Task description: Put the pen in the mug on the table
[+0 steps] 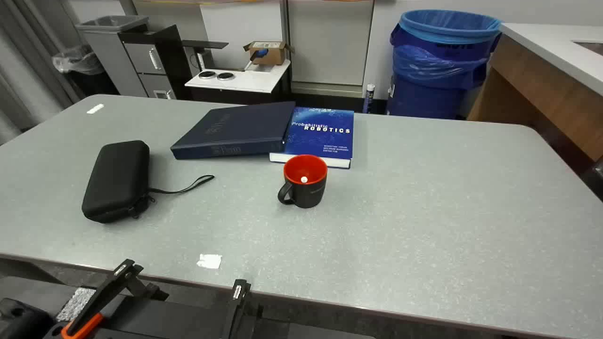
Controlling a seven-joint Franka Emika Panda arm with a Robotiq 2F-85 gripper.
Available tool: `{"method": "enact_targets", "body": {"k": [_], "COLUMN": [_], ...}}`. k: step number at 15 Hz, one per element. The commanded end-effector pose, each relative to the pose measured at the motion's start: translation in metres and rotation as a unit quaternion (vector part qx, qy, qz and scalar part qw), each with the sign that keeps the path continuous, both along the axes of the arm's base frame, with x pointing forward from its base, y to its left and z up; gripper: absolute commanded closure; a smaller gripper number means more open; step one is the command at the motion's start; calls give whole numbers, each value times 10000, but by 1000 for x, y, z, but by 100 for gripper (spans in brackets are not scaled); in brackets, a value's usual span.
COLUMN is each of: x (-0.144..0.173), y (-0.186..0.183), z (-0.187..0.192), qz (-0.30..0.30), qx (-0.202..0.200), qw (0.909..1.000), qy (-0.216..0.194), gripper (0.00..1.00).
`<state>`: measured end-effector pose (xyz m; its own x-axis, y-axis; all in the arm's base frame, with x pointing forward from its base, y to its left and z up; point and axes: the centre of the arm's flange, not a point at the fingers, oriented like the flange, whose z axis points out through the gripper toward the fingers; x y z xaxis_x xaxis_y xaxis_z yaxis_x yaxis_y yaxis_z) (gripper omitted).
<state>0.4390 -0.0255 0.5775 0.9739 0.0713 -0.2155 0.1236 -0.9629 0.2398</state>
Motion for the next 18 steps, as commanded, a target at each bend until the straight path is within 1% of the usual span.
{"method": "enact_targets", "body": {"k": [1, 3, 5, 9, 12, 14, 15, 16, 18], "x": [0, 0, 9, 22, 25, 26, 25, 25, 25], "y": [0, 0, -5, -26, -42, -51, -54, -47, -52], "z": [0, 0, -16, -76, -118, -136, -141, -132, -141], "qz": [0, 0, -52, -20, -91, -204, -260, -170, -232], "qx": [0, 0, -1, 155, 397, 498, 504, 364, 384], "qw": [10000, 10000, 9994, 9980, 9974, 9971, 9974, 9984, 9984], "qy": [0, 0, -341, -617, -587, -529, -452, -407, -330], "gripper": [0, 0, 0, 0, 0, 0, 0, 0, 0]}}
